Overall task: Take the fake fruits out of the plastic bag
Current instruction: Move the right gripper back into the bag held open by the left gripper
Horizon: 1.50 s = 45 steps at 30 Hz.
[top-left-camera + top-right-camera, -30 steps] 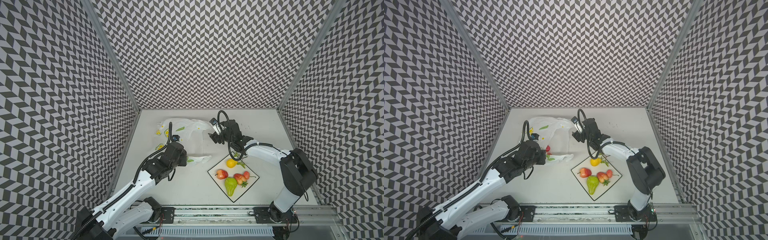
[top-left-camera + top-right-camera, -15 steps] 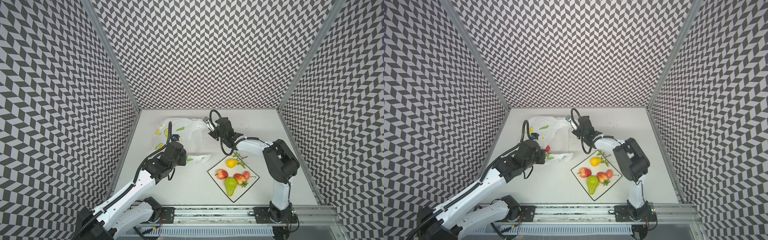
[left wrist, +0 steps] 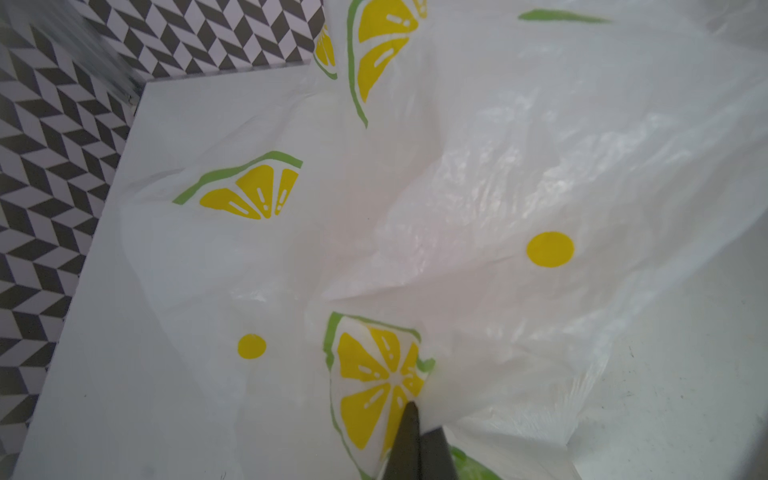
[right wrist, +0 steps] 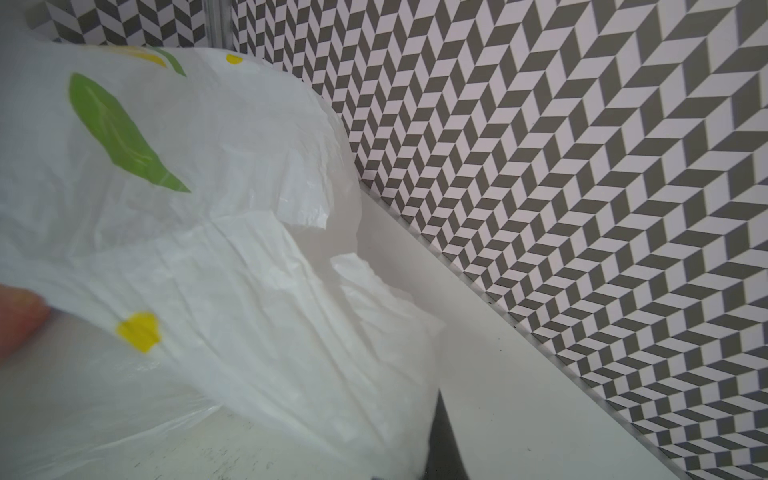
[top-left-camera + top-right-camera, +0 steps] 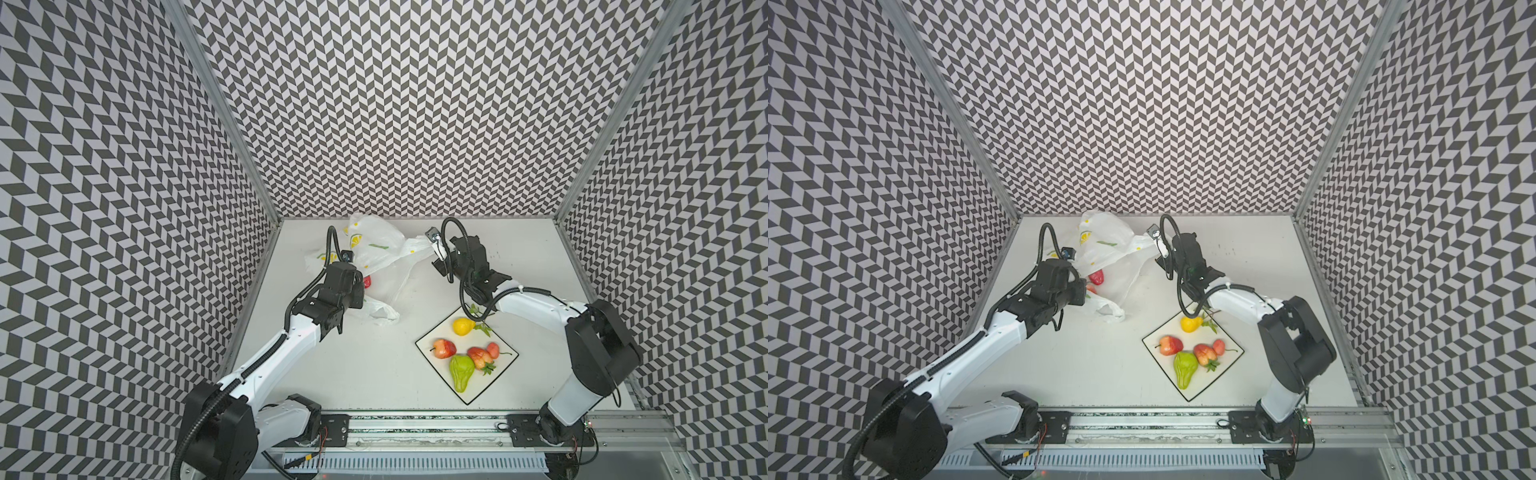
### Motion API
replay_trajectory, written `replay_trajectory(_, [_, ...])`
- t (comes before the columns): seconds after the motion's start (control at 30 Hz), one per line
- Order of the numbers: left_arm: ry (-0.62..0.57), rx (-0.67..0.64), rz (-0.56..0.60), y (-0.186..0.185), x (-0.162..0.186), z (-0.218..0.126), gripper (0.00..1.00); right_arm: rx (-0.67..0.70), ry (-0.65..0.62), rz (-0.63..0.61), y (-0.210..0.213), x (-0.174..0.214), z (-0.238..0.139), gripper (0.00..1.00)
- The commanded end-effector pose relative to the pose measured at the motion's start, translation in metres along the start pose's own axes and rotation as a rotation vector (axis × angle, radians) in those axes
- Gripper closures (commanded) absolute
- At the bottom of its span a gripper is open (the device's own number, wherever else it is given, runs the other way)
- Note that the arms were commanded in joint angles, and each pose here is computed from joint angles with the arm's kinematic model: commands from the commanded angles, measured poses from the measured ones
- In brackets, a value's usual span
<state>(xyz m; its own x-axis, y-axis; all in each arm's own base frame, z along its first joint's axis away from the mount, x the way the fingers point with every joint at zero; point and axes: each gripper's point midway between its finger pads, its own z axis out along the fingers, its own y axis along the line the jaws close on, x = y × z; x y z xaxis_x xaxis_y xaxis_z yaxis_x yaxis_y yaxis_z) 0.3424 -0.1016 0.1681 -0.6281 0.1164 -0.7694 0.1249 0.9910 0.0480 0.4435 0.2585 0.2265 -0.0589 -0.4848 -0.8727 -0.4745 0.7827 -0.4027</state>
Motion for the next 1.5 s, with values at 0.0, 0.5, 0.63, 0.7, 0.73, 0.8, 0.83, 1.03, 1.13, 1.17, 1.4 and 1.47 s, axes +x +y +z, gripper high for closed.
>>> replay_trajectory(0.0, [-0.077, 0.017, 0.048, -0.003, -0.026, -0.003, 1.0, 0.069, 0.002, 0.058, -0.018, 0.0, -0.02, 1.0])
replay_trajectory(0.5, [-0.011, 0.187, 0.107, -0.032, 0.006, -0.021, 1.0, -0.183, 0.1, 0.313, 0.018, 0.001, -0.053, 0.47])
replay_trajectory(0.63, [-0.004, 0.198, 0.107, -0.034, 0.008, -0.02, 1.0, -0.304, 0.053, 0.414, 0.027, -0.022, -0.088, 0.37])
replay_trajectory(0.7, [-0.003, 0.199, 0.114, -0.034, 0.008, -0.019, 1.0, -0.381, 0.04, 0.447, 0.039, -0.023, -0.106, 0.37])
replay_trajectory(0.73, [-0.005, 0.196, 0.115, -0.034, 0.007, -0.019, 1.0, -0.405, 0.044, 0.476, 0.043, -0.022, -0.113, 0.37])
replay_trajectory(0.8, [-0.005, 0.196, 0.121, -0.034, 0.007, -0.019, 1.0, -0.442, 0.064, 0.568, 0.051, -0.019, -0.126, 0.4])
replay_trajectory(0.83, [-0.007, 0.194, 0.12, -0.034, 0.006, -0.019, 1.0, -0.454, 0.071, 0.601, 0.054, -0.018, -0.131, 0.41])
replay_trajectory(1.03, [-0.02, 0.197, 0.113, -0.035, 0.002, -0.02, 1.0, -0.568, 0.073, 0.684, 0.109, -0.023, -0.15, 0.62])
replay_trajectory(1.13, [-0.019, 0.199, 0.114, -0.035, 0.001, -0.019, 1.0, -0.6, 0.11, 0.703, 0.136, -0.019, -0.136, 0.68])
replay_trajectory(1.17, [-0.017, 0.199, 0.116, -0.035, 0.001, -0.019, 1.0, -0.612, 0.123, 0.713, 0.145, -0.019, -0.128, 0.7])
replay_trajectory(1.4, [-0.015, 0.2, 0.122, -0.036, 0.003, -0.018, 1.0, -0.582, 0.194, 0.763, 0.184, -0.006, -0.059, 0.74])
replay_trajectory(1.47, [-0.012, 0.197, 0.123, -0.036, 0.003, -0.018, 1.0, -0.572, 0.181, 0.769, 0.19, -0.004, -0.044, 0.71])
